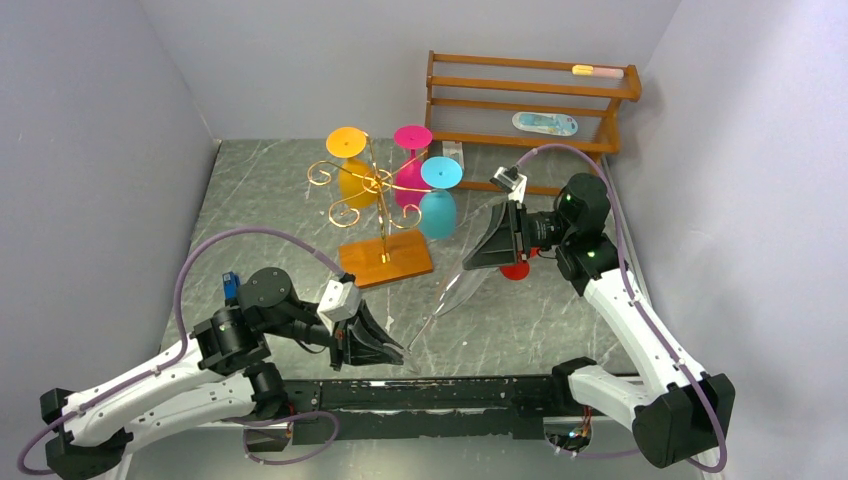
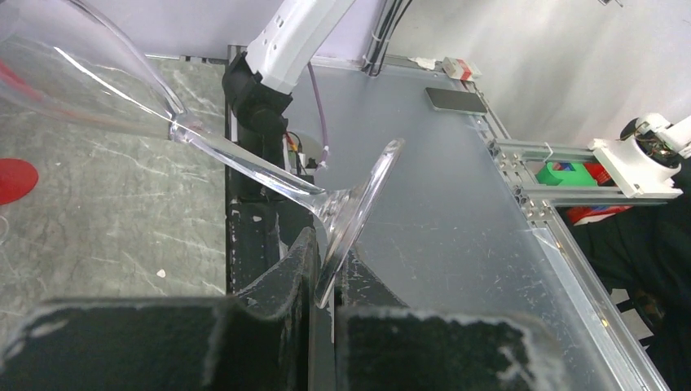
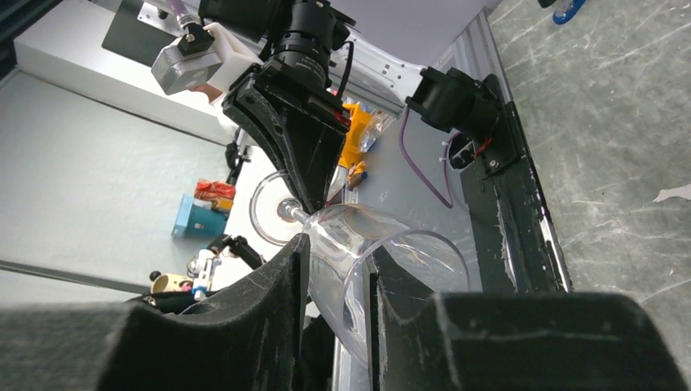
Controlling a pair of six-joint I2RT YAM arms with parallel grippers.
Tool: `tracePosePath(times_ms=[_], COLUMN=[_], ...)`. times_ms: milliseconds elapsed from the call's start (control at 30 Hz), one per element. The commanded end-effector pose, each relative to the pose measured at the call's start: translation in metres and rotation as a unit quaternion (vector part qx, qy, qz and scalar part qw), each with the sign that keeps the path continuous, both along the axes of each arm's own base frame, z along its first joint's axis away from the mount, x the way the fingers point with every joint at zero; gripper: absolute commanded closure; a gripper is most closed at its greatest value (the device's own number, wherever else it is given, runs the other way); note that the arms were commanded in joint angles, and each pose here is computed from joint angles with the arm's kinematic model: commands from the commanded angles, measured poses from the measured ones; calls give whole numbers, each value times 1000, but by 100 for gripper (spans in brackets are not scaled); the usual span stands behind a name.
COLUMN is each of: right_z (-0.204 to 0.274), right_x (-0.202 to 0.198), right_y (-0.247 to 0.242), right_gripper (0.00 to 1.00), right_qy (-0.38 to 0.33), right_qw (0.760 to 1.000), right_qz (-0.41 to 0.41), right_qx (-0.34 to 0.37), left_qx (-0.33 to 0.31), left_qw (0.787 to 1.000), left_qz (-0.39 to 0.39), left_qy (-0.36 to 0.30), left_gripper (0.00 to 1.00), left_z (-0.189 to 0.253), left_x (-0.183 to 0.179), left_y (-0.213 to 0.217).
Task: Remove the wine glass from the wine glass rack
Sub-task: Place the wine glass at the center of the board.
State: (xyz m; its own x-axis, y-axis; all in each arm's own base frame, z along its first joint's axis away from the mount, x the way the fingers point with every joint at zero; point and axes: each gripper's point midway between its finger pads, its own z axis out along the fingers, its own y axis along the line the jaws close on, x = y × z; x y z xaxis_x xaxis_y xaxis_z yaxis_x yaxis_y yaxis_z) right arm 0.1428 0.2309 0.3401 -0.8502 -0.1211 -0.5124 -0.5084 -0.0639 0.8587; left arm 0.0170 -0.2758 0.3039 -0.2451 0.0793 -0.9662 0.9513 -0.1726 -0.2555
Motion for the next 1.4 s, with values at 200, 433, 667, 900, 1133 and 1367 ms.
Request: tracePosePath(times_ms=[200, 433, 667, 900, 1133, 1367], right_z=[13, 18, 24, 25, 21, 9], right_x=[-36, -39, -38, -40, -34, -23], right_y=[-6, -7, -4, -3, -1, 4], right_gripper=[49, 60, 84, 100, 100, 100], right_qy=[18, 23, 21, 24, 24, 34], right_qw=[998, 998, 997, 997, 998, 999], right_qz=[63, 65, 69, 71, 59, 35], right_qx=[-1, -1, -1, -1, -1, -11], left_qx=[41, 46, 67, 93, 92, 90], left_qw=[985, 977, 974, 969, 962, 959], left_qz=[167, 205, 215, 227, 258, 270], left_qy=[-12, -17, -27, -38, -25, -15], left_gripper=[95, 95, 95, 95, 81, 56], left_z=[-22, -30, -40, -47, -41, -34], left_x=[64, 72, 78, 88, 96, 94], left_y=[-2, 9, 9, 6, 11, 20])
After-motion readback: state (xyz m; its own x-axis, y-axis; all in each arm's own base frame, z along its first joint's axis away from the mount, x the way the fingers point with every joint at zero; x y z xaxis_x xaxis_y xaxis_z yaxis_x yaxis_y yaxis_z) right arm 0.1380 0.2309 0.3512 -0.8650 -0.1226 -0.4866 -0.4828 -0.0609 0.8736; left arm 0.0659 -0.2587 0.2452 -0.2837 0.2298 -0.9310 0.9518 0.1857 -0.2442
